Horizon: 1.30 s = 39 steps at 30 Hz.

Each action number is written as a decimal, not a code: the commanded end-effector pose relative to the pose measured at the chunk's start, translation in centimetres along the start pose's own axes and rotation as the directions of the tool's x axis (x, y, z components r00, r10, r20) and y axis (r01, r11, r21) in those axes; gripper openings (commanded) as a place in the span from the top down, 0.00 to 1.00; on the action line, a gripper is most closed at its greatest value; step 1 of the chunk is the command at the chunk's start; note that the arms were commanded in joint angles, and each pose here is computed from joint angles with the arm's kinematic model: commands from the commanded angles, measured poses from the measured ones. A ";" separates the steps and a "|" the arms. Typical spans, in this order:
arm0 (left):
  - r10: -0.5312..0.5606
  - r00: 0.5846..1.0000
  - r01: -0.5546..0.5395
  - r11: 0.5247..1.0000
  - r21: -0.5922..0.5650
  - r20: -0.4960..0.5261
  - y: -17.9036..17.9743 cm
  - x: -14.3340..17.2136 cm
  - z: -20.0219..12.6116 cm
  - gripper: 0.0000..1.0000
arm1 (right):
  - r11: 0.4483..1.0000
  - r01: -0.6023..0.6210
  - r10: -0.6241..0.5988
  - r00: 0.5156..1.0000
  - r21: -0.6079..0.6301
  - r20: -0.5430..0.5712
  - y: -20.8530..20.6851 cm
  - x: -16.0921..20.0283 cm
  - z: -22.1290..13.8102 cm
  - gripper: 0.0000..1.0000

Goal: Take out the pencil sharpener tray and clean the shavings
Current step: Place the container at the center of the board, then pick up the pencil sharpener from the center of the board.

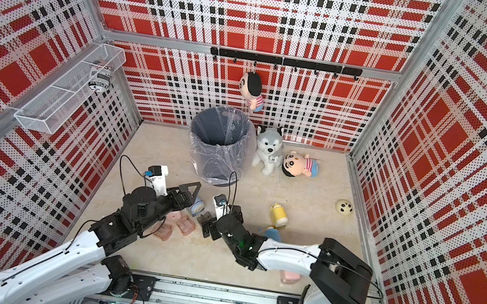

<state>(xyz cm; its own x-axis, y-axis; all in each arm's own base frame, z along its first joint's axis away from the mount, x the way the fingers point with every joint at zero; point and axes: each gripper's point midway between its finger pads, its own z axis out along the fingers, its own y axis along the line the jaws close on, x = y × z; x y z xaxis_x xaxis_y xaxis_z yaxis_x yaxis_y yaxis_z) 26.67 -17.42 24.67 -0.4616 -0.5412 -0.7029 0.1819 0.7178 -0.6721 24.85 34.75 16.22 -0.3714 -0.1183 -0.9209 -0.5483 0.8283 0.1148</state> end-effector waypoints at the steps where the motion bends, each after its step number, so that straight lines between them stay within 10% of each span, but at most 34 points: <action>1: -0.004 0.999 0.005 1.000 -0.013 0.049 -1.3 -1.1 -0.7 0.02 | 0.989 -0.037 0.044 0.998 0.142 -0.042 -3.7 -1.2 -2.4 0.00; 23: -0.186 0.982 0.182 0.975 0.130 0.016 -2.1 1.1 0.1 0.02 | 0.869 -0.394 0.398 0.916 0.301 0.049 -16.9 -3.0 -9.3 0.00; 39: -0.131 0.964 0.118 0.991 -0.066 -0.231 -10.6 11.6 4.5 0.02 | 0.678 -0.537 0.535 0.829 0.502 0.164 -26.0 -2.7 -13.2 0.00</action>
<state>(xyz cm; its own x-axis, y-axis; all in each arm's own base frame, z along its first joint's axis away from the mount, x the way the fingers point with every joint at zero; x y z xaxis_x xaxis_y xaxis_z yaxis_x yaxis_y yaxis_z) 23.52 -32.38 23.16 -0.6713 -0.5058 -0.5418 0.1364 0.6342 -0.7611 30.38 7.14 19.26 -0.5066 0.3949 -0.7664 0.1907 0.9183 0.3470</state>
